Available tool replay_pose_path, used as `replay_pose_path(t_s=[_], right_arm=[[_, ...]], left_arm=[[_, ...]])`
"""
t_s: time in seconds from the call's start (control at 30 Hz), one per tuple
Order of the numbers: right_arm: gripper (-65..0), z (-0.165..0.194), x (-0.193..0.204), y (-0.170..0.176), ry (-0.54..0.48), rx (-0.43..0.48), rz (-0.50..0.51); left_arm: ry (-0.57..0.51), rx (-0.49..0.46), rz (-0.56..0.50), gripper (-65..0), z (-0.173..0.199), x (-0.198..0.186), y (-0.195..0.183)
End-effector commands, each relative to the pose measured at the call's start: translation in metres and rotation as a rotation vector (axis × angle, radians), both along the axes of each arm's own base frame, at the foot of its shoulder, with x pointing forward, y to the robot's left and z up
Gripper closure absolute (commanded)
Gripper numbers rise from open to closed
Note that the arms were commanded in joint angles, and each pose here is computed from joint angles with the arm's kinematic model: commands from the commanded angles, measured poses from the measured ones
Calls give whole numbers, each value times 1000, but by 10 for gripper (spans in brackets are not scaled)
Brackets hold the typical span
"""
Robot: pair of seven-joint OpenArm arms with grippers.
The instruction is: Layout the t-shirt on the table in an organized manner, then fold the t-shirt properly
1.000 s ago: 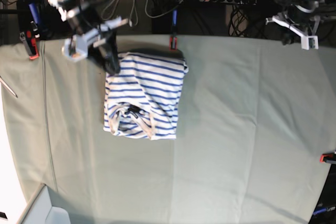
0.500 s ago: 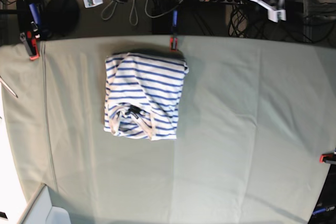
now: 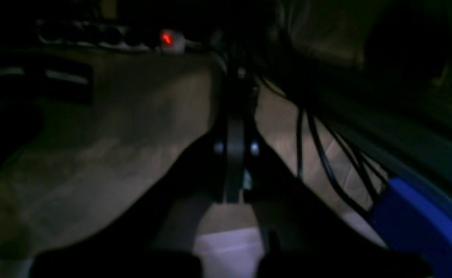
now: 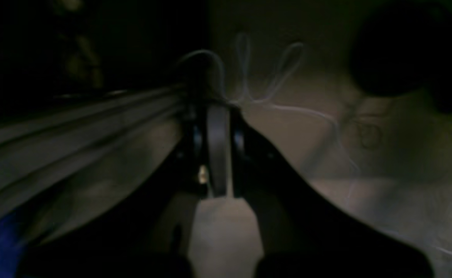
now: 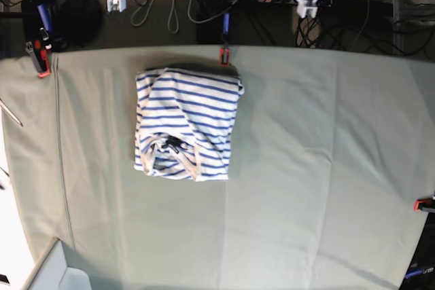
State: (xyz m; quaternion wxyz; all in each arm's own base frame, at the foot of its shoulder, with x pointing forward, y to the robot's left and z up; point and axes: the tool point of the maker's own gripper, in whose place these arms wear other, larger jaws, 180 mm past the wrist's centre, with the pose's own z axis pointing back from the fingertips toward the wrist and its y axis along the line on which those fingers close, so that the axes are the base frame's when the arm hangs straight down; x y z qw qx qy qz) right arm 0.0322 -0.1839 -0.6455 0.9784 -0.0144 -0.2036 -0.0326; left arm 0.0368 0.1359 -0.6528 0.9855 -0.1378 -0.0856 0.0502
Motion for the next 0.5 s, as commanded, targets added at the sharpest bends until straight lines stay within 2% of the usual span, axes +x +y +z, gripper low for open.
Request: replay_pose_path(t_s=[0.0, 0.13, 0.17, 0.3, 0.47], right_arm=[[0, 1, -3, -19, 4, -87, 0], [0, 8, -9, -50, 39, -334, 44], [0, 10, -9, -50, 41, -366, 60], [0, 8, -17, -40, 54, -363, 104], [0, 5, -17, -20, 53, -333, 102]], left_arm=[[8, -9, -28, 0, 0, 4, -8], [21, 169, -32, 0, -6, 11, 19], [28, 204, -34, 0, -7, 8, 24], [32, 219, -35, 0, -8, 7, 26], [33, 224, -34, 0, -8, 8, 25]])
